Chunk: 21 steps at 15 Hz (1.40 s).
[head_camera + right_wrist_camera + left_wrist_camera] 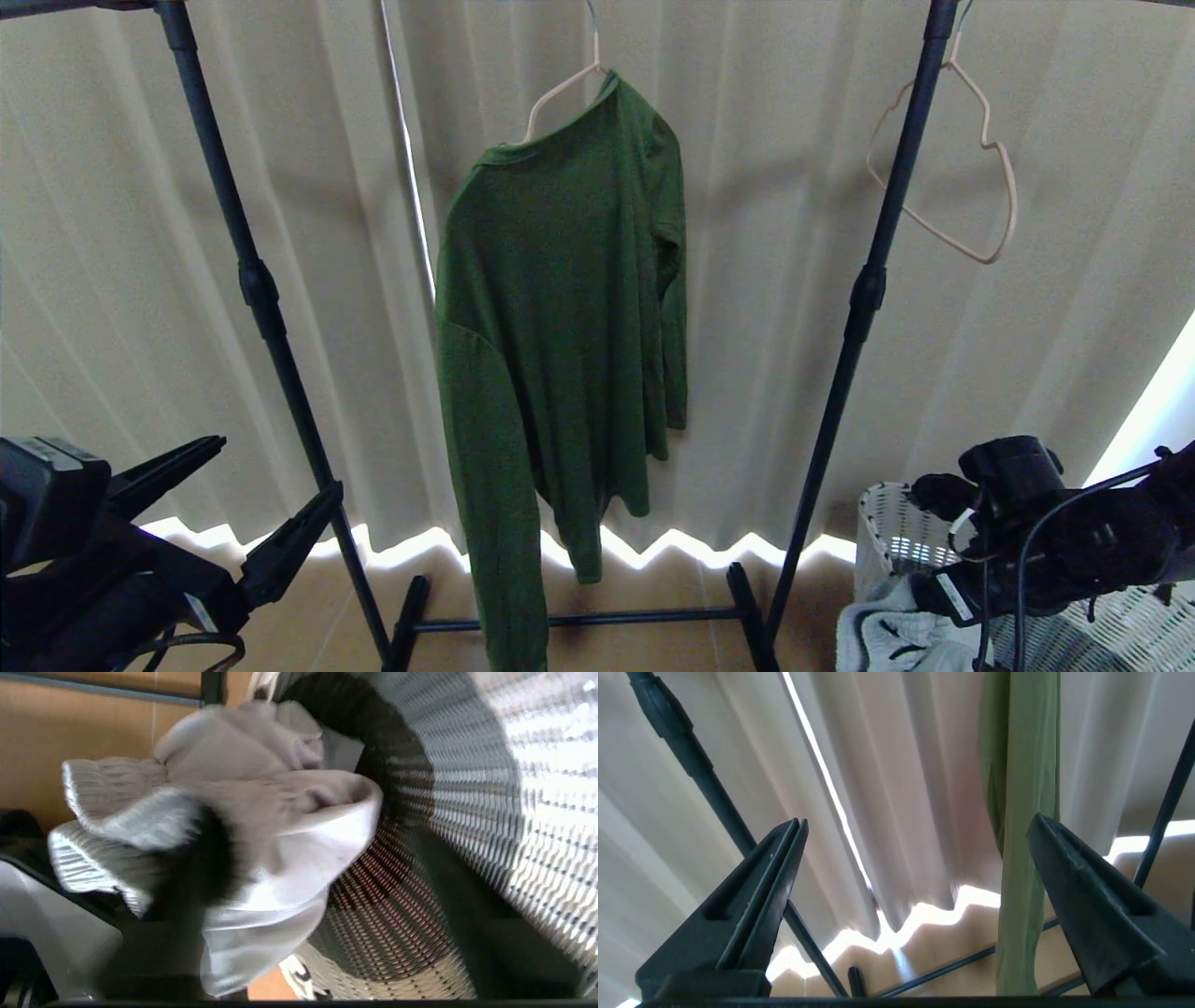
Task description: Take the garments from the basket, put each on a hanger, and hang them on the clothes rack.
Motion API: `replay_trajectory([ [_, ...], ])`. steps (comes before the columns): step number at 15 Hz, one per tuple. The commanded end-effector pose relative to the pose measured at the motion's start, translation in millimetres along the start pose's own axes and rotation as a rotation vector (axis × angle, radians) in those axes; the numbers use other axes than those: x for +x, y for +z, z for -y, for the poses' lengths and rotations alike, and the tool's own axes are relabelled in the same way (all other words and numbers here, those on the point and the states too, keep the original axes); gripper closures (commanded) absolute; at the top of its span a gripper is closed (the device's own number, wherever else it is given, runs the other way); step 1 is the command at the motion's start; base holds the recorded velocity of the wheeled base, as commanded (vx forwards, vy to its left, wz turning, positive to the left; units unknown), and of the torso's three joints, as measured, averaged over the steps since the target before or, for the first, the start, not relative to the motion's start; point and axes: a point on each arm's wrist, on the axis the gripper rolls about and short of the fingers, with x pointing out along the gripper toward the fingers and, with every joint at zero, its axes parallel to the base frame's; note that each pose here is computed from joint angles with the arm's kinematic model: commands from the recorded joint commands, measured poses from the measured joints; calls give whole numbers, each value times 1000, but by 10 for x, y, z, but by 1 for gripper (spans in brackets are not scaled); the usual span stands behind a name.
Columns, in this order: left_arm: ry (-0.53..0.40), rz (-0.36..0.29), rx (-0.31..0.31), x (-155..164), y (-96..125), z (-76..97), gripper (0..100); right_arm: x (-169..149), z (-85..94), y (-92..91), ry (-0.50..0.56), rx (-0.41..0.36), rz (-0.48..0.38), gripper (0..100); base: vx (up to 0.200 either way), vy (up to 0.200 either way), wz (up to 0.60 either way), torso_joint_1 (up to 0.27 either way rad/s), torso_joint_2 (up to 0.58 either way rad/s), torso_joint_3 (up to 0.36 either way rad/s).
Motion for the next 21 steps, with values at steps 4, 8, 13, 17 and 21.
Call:
replay_trajectory([
  [4,1,1,0,-1,1,-1,0,136,-33,-5,17,-7,-37,100,0,0,0,0,0,0],
  [8,0,-2,0,4,-3,0,0,-410,69,42,-9,23,138,100,0,0,0,0,0,0],
  [13,2,-9,0,10,-11,0,0,-1262,125,17,-40,44,469,100,0,0,0,0,0,0],
  [17,5,-8,2,4,-11,-3,0,-1550,50,-41,-24,6,583,100,-200,0,0,4,1,0],
  [21,3,-11,0,-4,-20,-1,0,-1557,48,-39,-30,-17,586,100,-200,0,0,4,1,4],
])
